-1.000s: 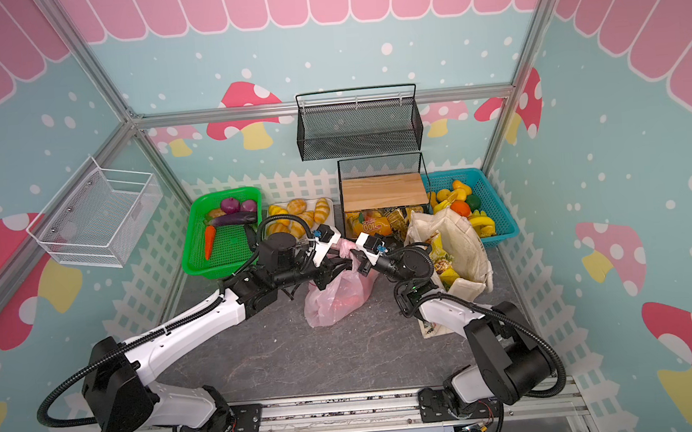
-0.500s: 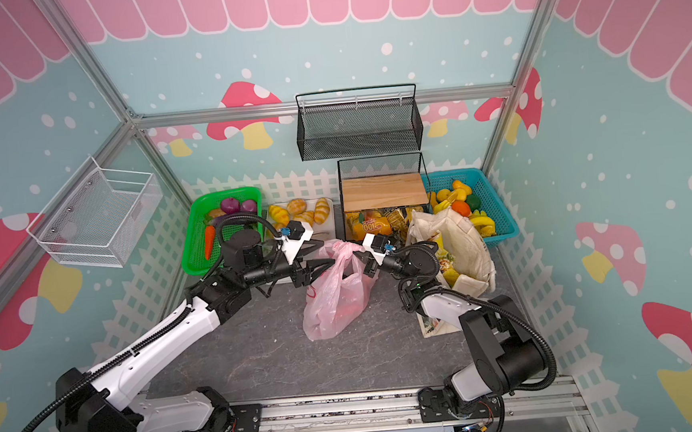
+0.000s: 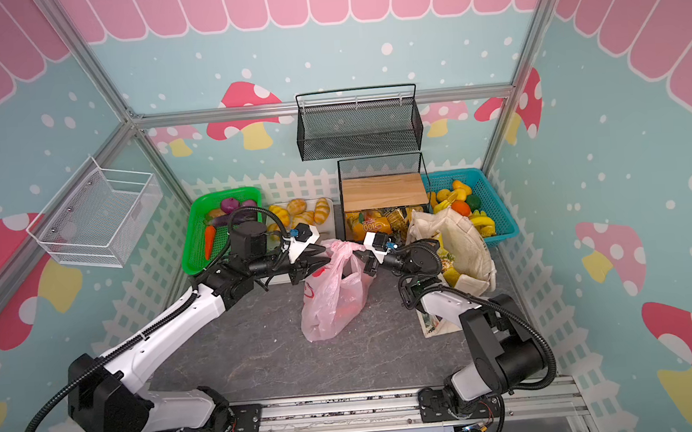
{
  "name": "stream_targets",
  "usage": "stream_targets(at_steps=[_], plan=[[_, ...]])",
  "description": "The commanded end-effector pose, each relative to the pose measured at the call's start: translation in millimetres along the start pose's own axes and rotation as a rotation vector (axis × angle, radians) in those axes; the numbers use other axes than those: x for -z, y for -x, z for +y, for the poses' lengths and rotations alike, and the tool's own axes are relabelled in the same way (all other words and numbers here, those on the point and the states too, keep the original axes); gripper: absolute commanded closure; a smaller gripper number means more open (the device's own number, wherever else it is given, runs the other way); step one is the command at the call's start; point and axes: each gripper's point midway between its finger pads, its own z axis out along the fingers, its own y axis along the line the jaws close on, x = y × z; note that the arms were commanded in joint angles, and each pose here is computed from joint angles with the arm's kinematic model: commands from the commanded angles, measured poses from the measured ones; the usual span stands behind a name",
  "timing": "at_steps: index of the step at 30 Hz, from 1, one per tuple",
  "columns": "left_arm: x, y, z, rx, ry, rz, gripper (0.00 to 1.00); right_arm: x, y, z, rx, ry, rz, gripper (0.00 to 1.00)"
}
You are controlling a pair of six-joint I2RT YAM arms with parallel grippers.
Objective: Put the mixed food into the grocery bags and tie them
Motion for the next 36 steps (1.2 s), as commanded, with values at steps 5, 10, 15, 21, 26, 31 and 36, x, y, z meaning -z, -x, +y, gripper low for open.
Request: stream_targets(at_steps=[5, 10, 15, 21, 26, 31, 36], plan=[[-8, 6, 9, -0.103, -0.012, 0.025, 0.65, -3, 18, -2, 0.043, 0.024, -0.053, 1.0], [-12, 11, 14, -0.143, -0.011, 0.025, 0.63, -3, 17, -2, 0.039, 0.025, -0.052, 1.0], [-15, 14, -2, -0.229, -0.064, 0.0, 0.57, -4, 19, -2, 0.039, 0.027, -0.055, 1.0], [-16, 21, -1, -0.27, -0.042, -0.021, 0.54, -4, 20, -2, 0.038, 0.033, -0.057, 1.0], [-14, 28, -3, -0.29, -0.037, -0.052, 0.55, -4, 18, -2, 0.037, 0.03, -0.052, 1.0], [-10, 31, -7, -0.307, -0.041, -0.066, 0.61, -4, 17, -2, 0.035, 0.03, -0.048, 1.0], [-11, 31, -7, -0.31, -0.043, -0.066, 0.7, -4, 15, -2, 0.034, 0.028, -0.043, 1.0]])
